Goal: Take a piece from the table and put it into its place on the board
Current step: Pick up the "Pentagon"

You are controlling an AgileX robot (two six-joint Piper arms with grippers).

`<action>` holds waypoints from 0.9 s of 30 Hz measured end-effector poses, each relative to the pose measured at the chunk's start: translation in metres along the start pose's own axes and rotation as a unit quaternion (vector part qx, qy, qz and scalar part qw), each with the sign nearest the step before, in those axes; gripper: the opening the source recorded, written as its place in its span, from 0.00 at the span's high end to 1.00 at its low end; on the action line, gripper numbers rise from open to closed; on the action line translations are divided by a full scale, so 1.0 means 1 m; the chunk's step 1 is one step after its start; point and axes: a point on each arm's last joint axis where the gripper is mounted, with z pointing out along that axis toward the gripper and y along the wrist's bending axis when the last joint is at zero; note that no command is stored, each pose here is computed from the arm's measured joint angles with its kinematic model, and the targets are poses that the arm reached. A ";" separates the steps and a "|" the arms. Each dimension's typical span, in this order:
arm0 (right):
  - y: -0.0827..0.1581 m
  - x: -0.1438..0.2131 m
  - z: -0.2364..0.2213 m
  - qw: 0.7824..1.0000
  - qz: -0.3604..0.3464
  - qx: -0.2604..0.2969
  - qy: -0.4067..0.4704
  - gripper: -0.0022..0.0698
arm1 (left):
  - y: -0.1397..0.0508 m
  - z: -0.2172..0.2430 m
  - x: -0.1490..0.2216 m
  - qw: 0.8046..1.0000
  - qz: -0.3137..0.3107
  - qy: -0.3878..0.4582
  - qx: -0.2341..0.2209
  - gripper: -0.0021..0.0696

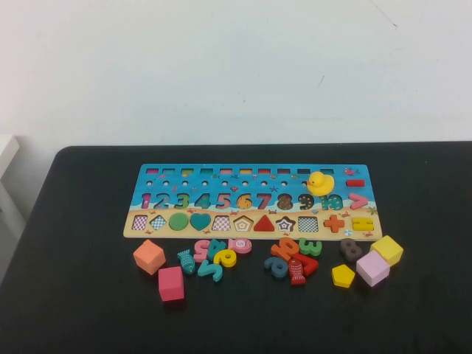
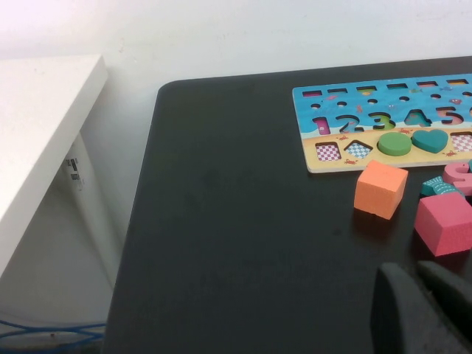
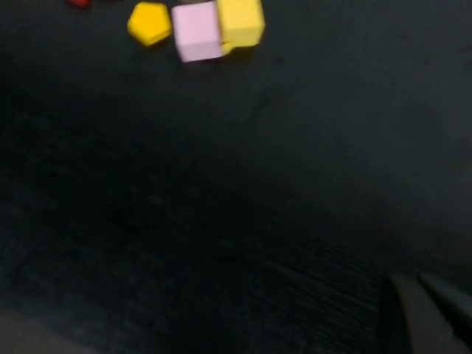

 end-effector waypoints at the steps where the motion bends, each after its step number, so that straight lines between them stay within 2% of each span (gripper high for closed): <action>1: -0.002 -0.006 0.001 1.000 -0.003 -0.010 0.006 0.94 | 0.000 0.000 0.000 1.000 0.000 0.000 0.000 0.97; 2: -0.004 -0.013 0.003 1.000 -0.008 -0.026 0.015 0.94 | 0.000 0.000 0.000 1.000 0.000 0.000 0.000 0.97; 3: -0.004 -0.029 0.010 0.997 -0.035 -0.067 0.033 0.94 | 0.000 0.000 0.000 1.000 0.000 0.000 0.000 0.97; 4: -0.003 -0.033 0.013 0.995 -0.045 -0.078 0.041 0.94 | 0.000 0.000 0.000 1.000 0.000 0.000 0.000 0.97; 10: 0.005 -0.058 0.029 0.988 -0.104 -0.092 0.070 0.94 | 0.000 0.000 0.000 1.000 0.000 0.000 0.000 0.97; 15: 0.013 -0.094 0.049 0.978 -0.156 -0.095 0.104 0.94 | 0.000 0.000 0.000 1.000 0.000 0.000 0.000 0.97; 18: 0.028 -0.118 0.065 0.966 -0.192 -0.117 0.128 0.94 | 0.000 0.000 0.000 1.000 0.002 0.000 0.000 0.97; 22: 0.058 -0.145 0.098 0.946 -0.244 -0.146 0.157 0.94 | 0.000 0.000 0.000 1.000 0.002 0.000 0.000 0.97; 27: 0.093 -0.161 0.143 0.928 -0.282 -0.167 0.178 0.94 | 0.000 0.000 0.000 1.000 0.001 0.000 0.000 0.97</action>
